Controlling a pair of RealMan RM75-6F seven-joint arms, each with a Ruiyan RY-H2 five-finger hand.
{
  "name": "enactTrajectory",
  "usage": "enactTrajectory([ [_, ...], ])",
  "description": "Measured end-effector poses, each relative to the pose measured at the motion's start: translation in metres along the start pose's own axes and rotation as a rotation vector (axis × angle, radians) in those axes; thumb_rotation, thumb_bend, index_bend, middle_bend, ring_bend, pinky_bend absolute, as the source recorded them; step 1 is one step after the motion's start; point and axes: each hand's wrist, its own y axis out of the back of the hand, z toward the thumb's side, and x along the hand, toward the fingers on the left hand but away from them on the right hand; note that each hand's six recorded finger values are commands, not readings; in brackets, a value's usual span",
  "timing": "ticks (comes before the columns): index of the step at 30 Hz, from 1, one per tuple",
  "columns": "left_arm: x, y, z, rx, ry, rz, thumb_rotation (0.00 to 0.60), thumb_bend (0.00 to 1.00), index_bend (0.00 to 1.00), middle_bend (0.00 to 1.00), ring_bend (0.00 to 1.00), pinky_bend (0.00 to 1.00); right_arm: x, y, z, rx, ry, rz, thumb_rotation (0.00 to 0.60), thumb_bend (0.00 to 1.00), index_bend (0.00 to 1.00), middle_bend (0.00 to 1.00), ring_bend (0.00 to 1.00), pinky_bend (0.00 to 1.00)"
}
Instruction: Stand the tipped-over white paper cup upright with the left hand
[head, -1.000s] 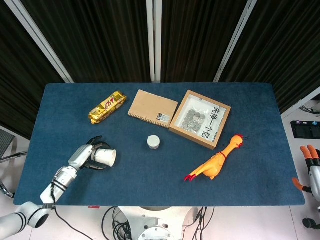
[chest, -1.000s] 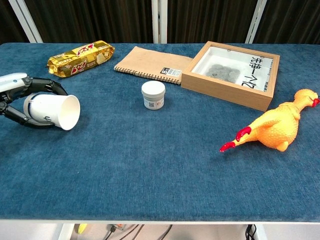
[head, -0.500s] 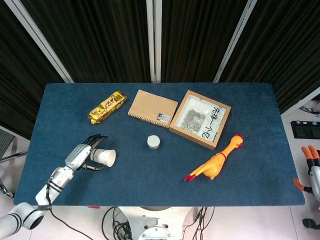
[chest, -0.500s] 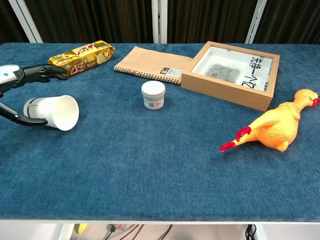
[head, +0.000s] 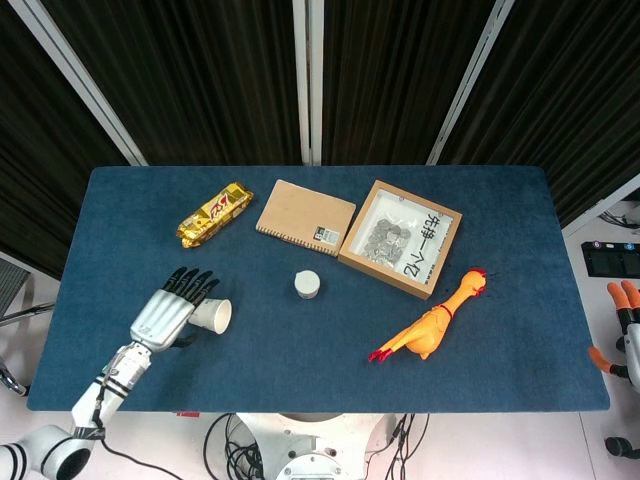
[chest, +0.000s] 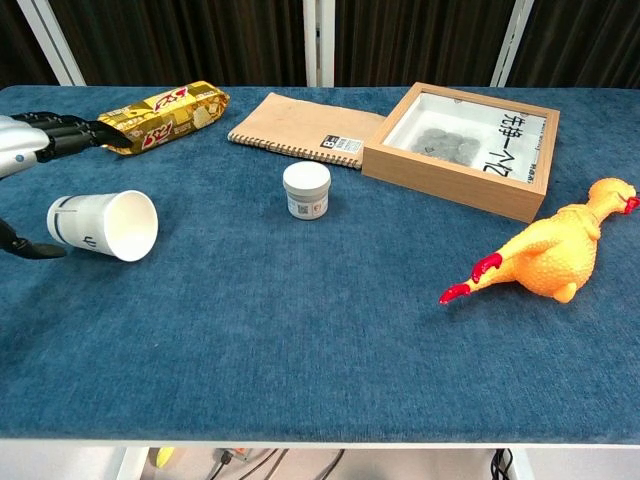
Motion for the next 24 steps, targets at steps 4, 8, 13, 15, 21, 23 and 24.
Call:
enactTrajectory([
  [4, 0.001, 0.003, 0.012, 0.134, 0.037, -0.045, 0.600, 0.17, 0.05, 0.02, 0.00, 0.00, 0.002, 0.005, 0.004, 0.007, 0.011, -0.009, 0.600, 0.18, 0.00, 0.00, 0.00, 0.00],
  [8, 0.005, 0.002, 0.022, 0.228, 0.072, -0.097, 0.600, 0.17, 0.05, 0.05, 0.00, 0.00, 0.002, 0.002, 0.002, 0.007, 0.005, 0.003, 0.600, 0.18, 0.00, 0.00, 0.00, 0.00],
  [13, 0.013, -0.001, 0.033, 0.330, 0.086, -0.122, 0.600, 0.17, 0.06, 0.09, 0.00, 0.00, 0.002, -0.006, 0.001, 0.010, -0.001, 0.026, 0.600, 0.18, 0.00, 0.00, 0.00, 0.00],
  [15, 0.016, -0.002, 0.037, 0.373, 0.098, -0.124, 0.600, 0.17, 0.08, 0.10, 0.00, 0.00, 0.002, -0.007, 0.001, 0.011, -0.004, 0.036, 0.600, 0.18, 0.00, 0.00, 0.00, 0.00],
  [21, 0.021, -0.002, 0.050, 0.415, 0.125, -0.130, 0.600, 0.17, 0.09, 0.12, 0.00, 0.00, 0.001, -0.012, 0.000, 0.018, -0.013, 0.063, 0.600, 0.18, 0.00, 0.00, 0.00, 0.00],
  [23, 0.023, -0.002, 0.055, 0.416, 0.114, -0.131, 0.600, 0.17, 0.09, 0.12, 0.00, 0.00, 0.001, -0.013, -0.001, 0.019, -0.017, 0.072, 0.600, 0.18, 0.00, 0.00, 0.00, 0.00],
  [24, 0.024, -0.002, 0.057, 0.418, 0.110, -0.131, 0.600, 0.17, 0.09, 0.12, 0.00, 0.00, 0.001, -0.014, -0.002, 0.020, -0.019, 0.075, 0.600, 0.18, 0.00, 0.00, 0.00, 0.00],
])
